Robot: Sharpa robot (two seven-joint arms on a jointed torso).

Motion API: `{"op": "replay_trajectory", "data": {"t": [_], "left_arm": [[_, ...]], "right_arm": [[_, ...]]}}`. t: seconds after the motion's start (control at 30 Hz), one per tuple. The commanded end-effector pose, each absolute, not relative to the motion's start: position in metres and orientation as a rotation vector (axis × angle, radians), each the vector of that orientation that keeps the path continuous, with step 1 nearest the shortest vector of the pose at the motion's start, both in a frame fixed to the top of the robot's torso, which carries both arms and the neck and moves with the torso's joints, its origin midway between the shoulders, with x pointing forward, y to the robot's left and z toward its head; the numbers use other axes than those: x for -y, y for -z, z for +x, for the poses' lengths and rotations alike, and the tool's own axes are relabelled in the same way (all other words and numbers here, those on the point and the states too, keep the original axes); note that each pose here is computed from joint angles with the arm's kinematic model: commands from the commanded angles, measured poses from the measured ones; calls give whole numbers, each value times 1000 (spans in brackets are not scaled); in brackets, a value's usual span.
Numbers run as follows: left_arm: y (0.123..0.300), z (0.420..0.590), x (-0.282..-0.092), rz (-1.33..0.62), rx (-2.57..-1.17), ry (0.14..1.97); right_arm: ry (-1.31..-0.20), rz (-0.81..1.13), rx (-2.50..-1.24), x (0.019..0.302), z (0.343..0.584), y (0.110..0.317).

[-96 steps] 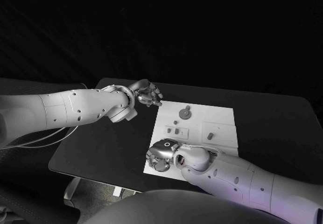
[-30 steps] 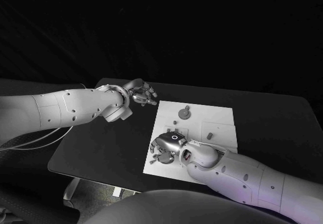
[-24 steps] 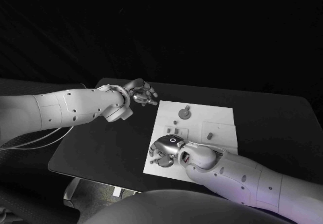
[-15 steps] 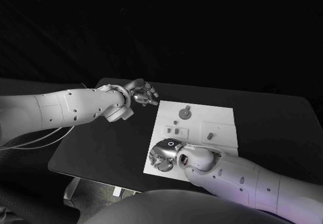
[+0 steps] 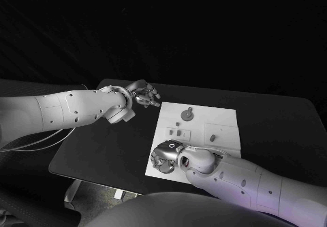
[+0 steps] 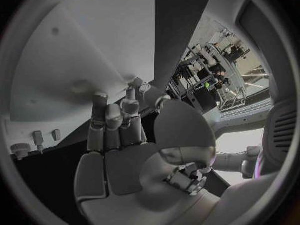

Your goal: Assemble the parts on the task board

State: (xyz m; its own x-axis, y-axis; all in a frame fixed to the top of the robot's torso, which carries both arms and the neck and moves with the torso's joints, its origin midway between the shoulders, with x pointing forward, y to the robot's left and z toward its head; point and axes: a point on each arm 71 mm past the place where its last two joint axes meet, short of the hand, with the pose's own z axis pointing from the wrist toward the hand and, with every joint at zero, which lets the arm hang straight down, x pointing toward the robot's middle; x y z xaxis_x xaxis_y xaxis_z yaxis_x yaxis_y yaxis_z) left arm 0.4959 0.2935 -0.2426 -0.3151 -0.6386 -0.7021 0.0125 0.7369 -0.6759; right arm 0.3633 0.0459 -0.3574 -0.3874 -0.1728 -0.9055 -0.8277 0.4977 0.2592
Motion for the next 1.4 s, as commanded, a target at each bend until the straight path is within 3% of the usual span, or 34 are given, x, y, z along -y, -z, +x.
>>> {"op": "replay_trajectory", "data": {"t": [0.03, 1.17, 1.4], "left_arm": [[242, 496, -291, -492, -1791, 717], [242, 496, -291, -486, -1784, 695], [241, 496, -292, -487, -1781, 690]], "right_arm": [[-858, -861, -1866, -42, 365, 363], [-768, -960, -1863, -49, 361, 369], [-799, -942, -1849, -48, 361, 367]]}}
